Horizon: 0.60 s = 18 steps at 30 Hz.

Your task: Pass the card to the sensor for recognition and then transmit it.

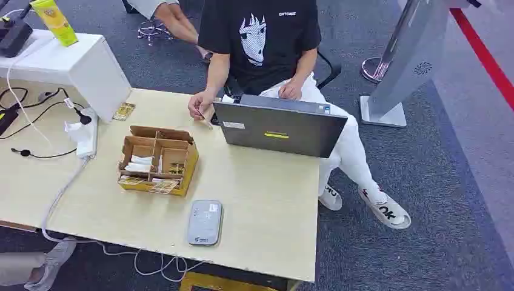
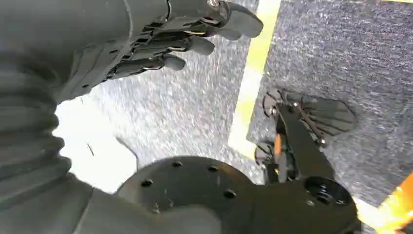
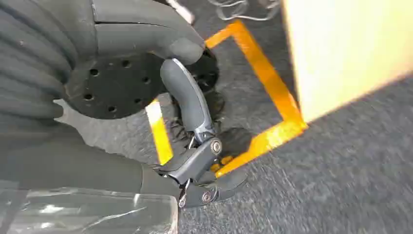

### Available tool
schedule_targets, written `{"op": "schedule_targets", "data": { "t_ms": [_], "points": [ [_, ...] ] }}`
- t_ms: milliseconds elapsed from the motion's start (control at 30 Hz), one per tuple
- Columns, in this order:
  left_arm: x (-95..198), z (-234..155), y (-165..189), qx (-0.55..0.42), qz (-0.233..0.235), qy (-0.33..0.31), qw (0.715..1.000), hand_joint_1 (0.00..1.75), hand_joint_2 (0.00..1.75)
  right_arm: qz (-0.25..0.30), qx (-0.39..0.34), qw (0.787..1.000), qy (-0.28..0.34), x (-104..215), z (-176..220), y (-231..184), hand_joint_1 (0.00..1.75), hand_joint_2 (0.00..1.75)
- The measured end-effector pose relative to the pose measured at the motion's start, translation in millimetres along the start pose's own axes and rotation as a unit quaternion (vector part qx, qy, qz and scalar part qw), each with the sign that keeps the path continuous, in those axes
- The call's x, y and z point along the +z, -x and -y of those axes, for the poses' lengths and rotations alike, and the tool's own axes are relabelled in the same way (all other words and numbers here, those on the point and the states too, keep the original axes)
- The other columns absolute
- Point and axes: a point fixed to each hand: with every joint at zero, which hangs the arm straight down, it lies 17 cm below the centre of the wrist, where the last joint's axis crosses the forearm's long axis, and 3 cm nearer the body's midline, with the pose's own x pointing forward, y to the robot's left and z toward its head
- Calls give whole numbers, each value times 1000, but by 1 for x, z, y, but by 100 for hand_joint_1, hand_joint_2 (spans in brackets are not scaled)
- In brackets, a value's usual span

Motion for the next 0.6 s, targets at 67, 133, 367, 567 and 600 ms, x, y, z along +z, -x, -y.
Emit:
{"op": "schedule_targets", "data": {
  "t_ms": [67, 133, 367, 567, 600],
  "points": [
    [0, -2, 1, -20, 2, 1, 1000, 175, 175, -9, 26, 1000, -14, 0, -8, 6, 175, 175],
    [0, -3, 1, -40, 3, 3, 999, 175, 175, -17, 51, 998, -26, 0, -14, 13, 175, 175],
    [2, -6, 7, -116, 7, 10, 993, 175, 0, -52, 146, 986, -67, 3, -30, 42, 175, 175],
    [3, -6, 14, -181, 9, 20, 983, 93, 175, -86, 231, 965, -94, 10, -30, 73, 175, 175],
    [4, -6, 16, -192, 9, 22, 981, 0, 175, -92, 246, 960, -97, 11, -28, 78, 113, 175]
  ]
}}
